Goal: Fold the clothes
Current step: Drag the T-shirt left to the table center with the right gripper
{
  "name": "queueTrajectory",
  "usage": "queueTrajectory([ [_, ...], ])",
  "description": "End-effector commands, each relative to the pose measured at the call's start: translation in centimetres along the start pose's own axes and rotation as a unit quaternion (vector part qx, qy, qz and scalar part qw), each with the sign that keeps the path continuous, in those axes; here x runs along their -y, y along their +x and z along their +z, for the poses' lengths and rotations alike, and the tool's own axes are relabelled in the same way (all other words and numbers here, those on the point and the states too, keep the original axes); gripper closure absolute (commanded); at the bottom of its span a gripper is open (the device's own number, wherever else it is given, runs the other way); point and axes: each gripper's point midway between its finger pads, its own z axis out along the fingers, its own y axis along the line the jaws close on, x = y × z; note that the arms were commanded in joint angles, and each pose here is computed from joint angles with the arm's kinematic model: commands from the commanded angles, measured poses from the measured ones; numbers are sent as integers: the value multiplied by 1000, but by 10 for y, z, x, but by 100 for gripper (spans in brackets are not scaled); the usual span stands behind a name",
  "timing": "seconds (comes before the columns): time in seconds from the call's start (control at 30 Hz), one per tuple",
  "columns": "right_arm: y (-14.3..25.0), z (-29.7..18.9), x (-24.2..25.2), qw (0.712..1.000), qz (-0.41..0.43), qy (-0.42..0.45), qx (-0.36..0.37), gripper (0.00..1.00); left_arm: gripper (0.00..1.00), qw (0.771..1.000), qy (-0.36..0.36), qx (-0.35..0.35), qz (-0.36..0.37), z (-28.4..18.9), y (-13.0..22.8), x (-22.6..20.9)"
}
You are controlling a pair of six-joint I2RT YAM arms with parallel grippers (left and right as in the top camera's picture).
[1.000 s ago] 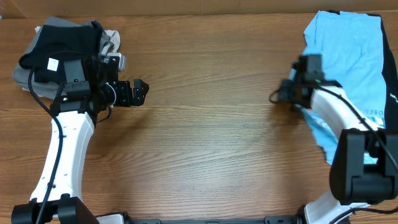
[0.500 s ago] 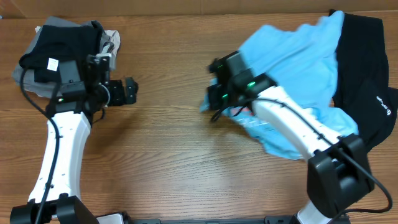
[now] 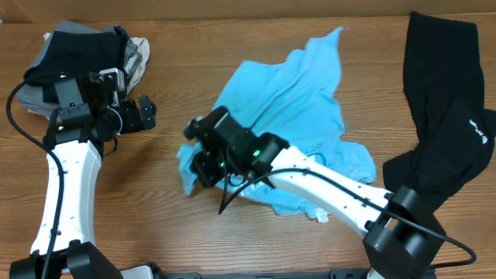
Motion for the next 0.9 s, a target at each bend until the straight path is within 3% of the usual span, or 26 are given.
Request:
queueTrajectory([
  [0.0, -20, -20, -12, 1000, -5, -14, 22, 62, 0, 1000, -5, 9, -3, -4, -8, -2],
  [0.1, -35, -44, -1, 999, 9, -1, 41, 25, 0, 1000, -4, 8, -4, -4, -8, -2],
  [0.2, -56, -82, 29, 996, 39, 23, 78, 3, 0, 1000, 0, 1, -3, -3, -4, 2],
  [0.23, -61, -95, 43, 994, 52, 33, 90, 0, 0, 1000, 1, -2, -2, -3, -3, 3],
  [0.37, -63, -146, 114, 981, 131, 84, 118, 0, 0, 999, 11, -10, 29, 0, 1, 17],
  [0.5, -38, -196, 198, 952, 240, 140, 126, 0, 0, 997, 27, -17, 66, 4, 5, 37],
  [0.7, 29, -257, 281, 897, 374, 204, 116, 0, 0, 992, 52, -9, 111, 8, 4, 71],
  [0.87, 104, -271, 317, 842, 472, 252, 71, 3, 0, 989, 69, -5, 134, 11, 5, 92],
])
